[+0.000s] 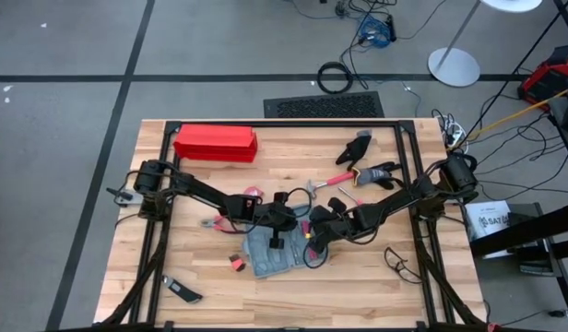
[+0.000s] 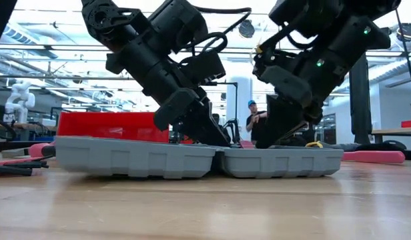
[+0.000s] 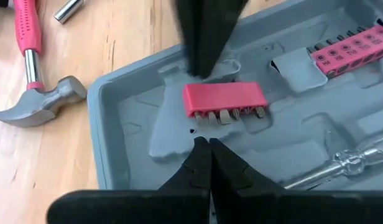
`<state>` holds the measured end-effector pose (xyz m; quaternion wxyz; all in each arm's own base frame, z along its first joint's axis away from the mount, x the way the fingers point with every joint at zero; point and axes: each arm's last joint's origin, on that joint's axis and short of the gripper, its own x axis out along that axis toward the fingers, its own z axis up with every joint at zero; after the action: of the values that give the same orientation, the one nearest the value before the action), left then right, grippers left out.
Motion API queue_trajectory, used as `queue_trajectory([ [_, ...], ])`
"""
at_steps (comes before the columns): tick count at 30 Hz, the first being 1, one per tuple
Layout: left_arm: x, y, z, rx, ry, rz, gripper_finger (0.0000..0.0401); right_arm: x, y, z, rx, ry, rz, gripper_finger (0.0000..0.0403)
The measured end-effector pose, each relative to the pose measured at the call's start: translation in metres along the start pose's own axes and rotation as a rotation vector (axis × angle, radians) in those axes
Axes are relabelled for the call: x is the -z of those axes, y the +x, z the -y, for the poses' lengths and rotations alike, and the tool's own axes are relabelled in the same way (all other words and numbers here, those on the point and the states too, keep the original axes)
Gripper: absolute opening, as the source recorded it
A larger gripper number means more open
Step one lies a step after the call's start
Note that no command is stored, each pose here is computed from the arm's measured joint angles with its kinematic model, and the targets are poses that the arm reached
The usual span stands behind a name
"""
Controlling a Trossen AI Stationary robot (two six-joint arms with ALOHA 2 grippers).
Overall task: Prefit tool cases
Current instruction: Remove the top orange screwdriver bit set from the gray pre-fit tool case, then remove the orange screwdriver bit set from the gray pre-fit tool case
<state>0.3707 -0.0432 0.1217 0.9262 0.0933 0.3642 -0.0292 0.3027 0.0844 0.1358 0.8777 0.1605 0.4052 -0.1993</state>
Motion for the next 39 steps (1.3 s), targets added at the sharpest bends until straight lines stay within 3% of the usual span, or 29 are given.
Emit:
queue_trajectory([
  [4,0.005,0.009,-0.001,-0.006,-0.046,0.000,0.0000,0.003,-0.003,-0.008,-0.088,0.007,-0.054,0.0000],
  [11,0.011,0.020,0.001,0.022,-0.058,0.008,0.0000,0.004,0.016,-0.007,-0.077,0.011,-0.042,0.0000],
  [15,0.012,0.020,-0.001,0.011,-0.059,-0.002,0.0000,0.004,0.015,-0.005,0.022,0.006,0.037,0.0000],
  [22,0.012,0.020,0.000,0.041,-0.060,0.001,0.0000,-0.011,-0.015,-0.004,0.213,-0.032,0.299,0.0000],
  [36,0.009,0.019,0.000,0.031,-0.062,0.028,0.0000,-0.017,-0.017,0.001,0.134,-0.045,0.221,0.0000],
  [39,0.005,0.015,-0.002,0.013,-0.064,0.053,0.0000,-0.015,-0.017,-0.001,0.056,-0.029,0.160,0.0000],
])
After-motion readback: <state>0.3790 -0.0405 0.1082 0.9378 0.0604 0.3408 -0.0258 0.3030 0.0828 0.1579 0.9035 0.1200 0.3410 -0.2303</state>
